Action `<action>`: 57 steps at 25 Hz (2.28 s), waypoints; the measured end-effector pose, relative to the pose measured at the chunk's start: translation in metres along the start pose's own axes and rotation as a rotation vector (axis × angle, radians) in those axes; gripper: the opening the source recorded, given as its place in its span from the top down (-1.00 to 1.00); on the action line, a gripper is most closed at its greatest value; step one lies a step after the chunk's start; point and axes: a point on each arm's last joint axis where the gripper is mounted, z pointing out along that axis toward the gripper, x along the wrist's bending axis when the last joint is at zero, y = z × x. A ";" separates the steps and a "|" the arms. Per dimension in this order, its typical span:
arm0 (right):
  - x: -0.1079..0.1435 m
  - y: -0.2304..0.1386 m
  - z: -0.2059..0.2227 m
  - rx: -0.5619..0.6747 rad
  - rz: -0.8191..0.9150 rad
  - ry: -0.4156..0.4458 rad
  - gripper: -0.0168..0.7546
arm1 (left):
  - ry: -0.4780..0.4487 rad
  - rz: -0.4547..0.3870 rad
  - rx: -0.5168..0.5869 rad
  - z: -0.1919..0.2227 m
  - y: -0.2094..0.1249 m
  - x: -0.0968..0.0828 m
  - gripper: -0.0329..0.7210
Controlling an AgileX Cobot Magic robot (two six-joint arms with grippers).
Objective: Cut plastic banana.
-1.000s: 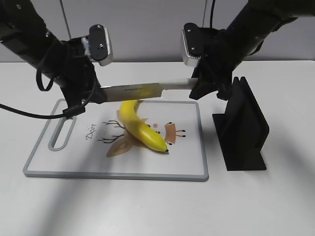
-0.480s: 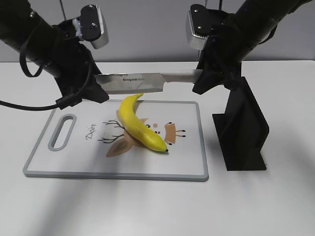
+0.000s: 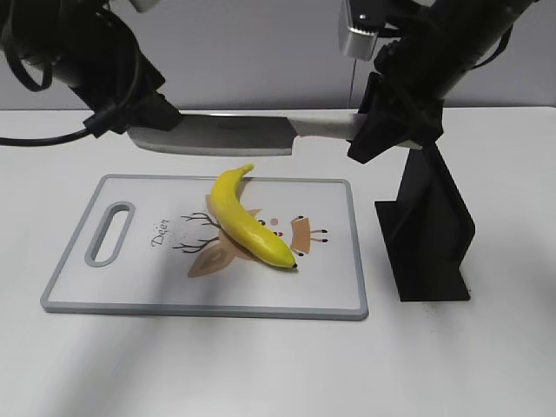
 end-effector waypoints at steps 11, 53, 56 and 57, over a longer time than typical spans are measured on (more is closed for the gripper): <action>0.017 0.011 -0.044 -0.006 0.224 -0.092 0.50 | 0.164 -0.218 0.060 -0.052 -0.008 0.013 -0.66; 0.087 -0.032 -0.094 -0.112 1.117 -0.475 0.50 | 0.543 -0.751 0.119 -0.208 -0.120 -0.168 -0.53; 0.089 -0.041 -0.084 -0.112 1.138 -0.481 0.50 | 0.586 -0.730 0.038 -0.216 -0.126 -0.189 -0.53; 0.090 -0.043 -0.080 -0.111 1.143 -0.485 0.50 | 0.592 -0.727 0.023 -0.217 -0.128 -0.194 -0.53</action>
